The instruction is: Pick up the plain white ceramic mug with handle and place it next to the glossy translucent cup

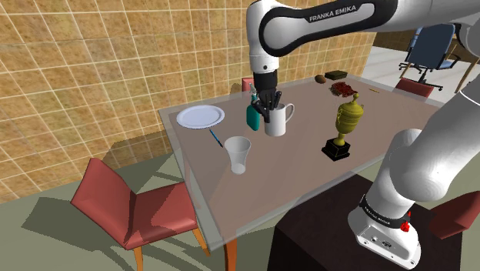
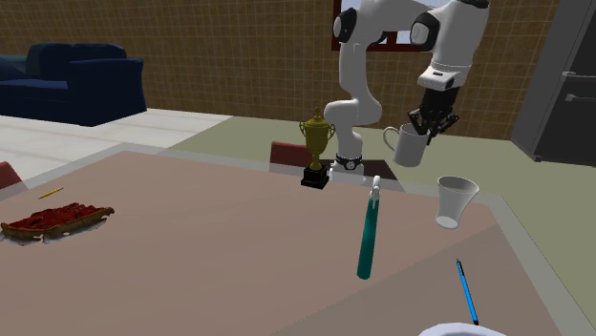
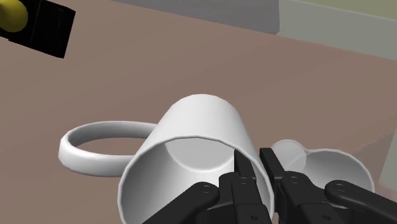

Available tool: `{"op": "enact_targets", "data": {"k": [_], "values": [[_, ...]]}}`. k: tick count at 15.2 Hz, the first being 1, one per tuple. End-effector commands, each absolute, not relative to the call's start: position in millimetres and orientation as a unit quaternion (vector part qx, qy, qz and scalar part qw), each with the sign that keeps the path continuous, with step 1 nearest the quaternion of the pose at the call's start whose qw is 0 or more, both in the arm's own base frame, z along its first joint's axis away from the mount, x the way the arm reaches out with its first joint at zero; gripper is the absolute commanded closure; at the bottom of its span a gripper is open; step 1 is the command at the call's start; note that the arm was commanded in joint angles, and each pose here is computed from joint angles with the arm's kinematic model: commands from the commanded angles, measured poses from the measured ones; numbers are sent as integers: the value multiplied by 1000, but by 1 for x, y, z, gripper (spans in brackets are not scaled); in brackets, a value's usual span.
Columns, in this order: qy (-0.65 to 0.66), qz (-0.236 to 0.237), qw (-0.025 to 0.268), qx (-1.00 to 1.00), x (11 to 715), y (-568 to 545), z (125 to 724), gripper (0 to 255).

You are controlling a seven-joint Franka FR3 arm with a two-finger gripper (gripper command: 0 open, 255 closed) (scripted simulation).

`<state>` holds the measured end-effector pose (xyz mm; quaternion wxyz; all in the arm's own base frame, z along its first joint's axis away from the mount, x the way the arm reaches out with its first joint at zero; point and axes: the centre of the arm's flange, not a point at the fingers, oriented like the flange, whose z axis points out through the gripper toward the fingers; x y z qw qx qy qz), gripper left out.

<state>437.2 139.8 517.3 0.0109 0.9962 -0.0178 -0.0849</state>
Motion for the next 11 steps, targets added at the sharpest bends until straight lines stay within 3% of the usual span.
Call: {"op": "enact_targets", "data": {"k": [1, 11], "values": [[-18, -85, 11, 996, 438, 139, 505, 255], [-18, -85, 11, 996, 438, 139, 453, 255]]}}
